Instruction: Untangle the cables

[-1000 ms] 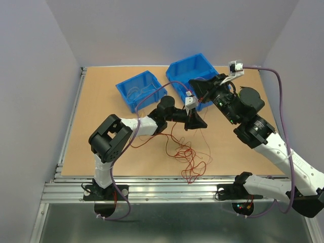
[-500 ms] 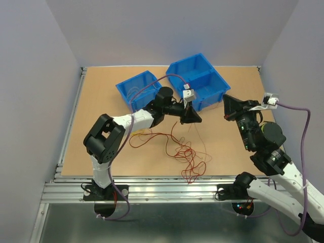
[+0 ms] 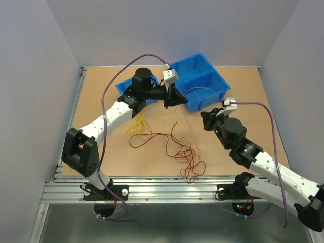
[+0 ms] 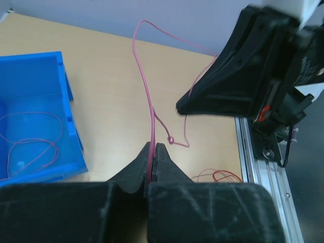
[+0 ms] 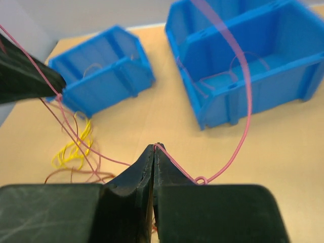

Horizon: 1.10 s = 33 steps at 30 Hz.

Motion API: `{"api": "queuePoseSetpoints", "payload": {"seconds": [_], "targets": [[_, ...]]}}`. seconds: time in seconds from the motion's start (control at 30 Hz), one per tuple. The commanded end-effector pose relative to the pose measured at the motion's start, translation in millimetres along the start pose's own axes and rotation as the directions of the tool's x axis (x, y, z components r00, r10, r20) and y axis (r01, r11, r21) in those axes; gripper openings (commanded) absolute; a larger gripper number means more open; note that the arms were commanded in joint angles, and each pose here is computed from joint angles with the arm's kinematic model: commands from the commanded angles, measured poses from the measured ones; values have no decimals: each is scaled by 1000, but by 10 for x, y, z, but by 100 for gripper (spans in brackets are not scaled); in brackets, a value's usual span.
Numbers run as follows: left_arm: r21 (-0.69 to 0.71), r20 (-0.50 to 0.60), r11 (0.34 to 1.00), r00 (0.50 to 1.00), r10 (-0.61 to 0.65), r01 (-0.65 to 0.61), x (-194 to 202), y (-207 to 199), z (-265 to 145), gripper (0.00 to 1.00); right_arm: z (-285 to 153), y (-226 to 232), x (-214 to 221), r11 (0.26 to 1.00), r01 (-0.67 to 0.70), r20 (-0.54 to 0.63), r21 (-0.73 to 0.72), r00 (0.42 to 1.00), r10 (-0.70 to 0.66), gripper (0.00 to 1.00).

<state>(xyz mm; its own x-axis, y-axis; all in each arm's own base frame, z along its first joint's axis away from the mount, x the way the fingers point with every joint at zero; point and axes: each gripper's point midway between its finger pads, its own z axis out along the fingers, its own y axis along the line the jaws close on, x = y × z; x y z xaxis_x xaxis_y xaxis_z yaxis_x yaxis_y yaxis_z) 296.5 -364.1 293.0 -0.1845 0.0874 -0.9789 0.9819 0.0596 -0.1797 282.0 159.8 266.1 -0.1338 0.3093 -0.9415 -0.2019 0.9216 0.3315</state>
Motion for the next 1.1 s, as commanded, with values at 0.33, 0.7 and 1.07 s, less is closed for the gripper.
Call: {"api": "queuePoseSetpoints", "payload": {"seconds": [0.33,0.7,1.07], "targets": [[-130,28,983,991,134,-129,-274,-96,-226,0,73,782,612,901,42,-169,-431,977,-127,32],[-242,17,957,985,169,-160,-287,86,-289,0,88,731,596,912,54,-163,-406,978,-131,50],[-279,20,946,984,177,-165,-296,127,-317,0,-72,677,290,912,84,-82,-401,988,-127,61]]}}
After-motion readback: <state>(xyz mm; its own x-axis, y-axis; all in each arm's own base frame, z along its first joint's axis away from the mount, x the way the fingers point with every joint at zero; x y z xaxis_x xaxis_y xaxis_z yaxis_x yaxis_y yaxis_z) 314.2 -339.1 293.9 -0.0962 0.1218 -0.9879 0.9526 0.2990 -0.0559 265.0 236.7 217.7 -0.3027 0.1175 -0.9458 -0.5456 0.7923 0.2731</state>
